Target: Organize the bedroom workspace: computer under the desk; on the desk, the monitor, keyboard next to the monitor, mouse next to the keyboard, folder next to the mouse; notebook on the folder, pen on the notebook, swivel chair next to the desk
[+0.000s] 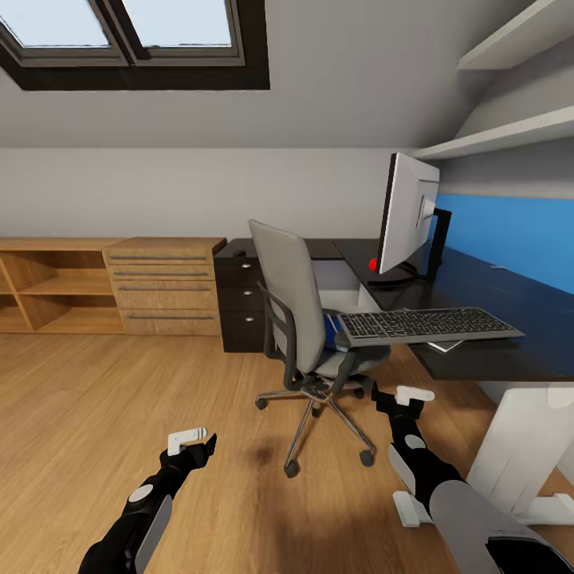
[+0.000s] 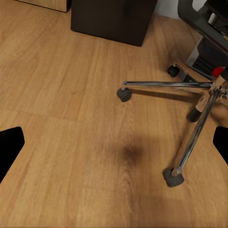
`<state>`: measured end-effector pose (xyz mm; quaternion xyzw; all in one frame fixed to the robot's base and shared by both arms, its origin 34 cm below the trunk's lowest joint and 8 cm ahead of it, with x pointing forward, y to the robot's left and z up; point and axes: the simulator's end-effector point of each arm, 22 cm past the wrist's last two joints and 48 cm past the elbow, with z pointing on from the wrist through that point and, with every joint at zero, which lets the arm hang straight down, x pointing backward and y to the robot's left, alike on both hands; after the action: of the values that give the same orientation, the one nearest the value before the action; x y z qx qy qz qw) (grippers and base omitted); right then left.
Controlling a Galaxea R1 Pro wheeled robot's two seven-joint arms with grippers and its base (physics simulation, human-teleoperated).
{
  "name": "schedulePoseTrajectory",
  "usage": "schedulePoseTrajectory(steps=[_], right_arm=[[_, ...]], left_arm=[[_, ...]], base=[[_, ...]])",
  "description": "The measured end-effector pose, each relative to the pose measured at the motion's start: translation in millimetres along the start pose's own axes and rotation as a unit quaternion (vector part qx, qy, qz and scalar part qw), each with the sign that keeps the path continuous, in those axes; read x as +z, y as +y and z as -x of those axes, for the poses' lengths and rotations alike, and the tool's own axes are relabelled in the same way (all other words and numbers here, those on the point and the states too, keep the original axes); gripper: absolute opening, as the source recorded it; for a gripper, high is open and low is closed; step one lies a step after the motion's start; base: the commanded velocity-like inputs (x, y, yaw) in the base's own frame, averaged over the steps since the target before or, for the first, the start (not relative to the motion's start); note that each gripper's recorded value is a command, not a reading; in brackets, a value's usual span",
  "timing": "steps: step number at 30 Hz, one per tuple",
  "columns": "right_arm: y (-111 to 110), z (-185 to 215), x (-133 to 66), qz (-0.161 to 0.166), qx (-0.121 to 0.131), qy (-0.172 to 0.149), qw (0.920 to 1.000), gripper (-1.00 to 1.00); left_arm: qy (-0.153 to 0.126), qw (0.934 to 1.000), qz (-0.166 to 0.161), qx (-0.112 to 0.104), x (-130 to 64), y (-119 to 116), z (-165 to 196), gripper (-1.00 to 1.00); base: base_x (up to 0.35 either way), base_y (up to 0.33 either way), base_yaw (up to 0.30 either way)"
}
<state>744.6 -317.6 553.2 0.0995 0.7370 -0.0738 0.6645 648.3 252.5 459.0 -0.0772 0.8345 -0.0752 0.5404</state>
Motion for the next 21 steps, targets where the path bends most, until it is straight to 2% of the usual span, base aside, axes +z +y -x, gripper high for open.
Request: schedulePoseTrajectory(steps=[11,21], right_arm=[[-3,-26,-2.2,-0.001,-0.001,0.003,1.0,1.0],[-3,-25,-2.2,-0.001,-0.001,0.003,1.0,1.0]], left_arm=[[0.004,1.0,0.001,0.0,4.5,5,-25,1.0],[0.004,1.0,-0.001,0.001,4.6,4,-25,1.0]], base=[[0.0,0.0,0.0],[0.0,0.0,0.0]])
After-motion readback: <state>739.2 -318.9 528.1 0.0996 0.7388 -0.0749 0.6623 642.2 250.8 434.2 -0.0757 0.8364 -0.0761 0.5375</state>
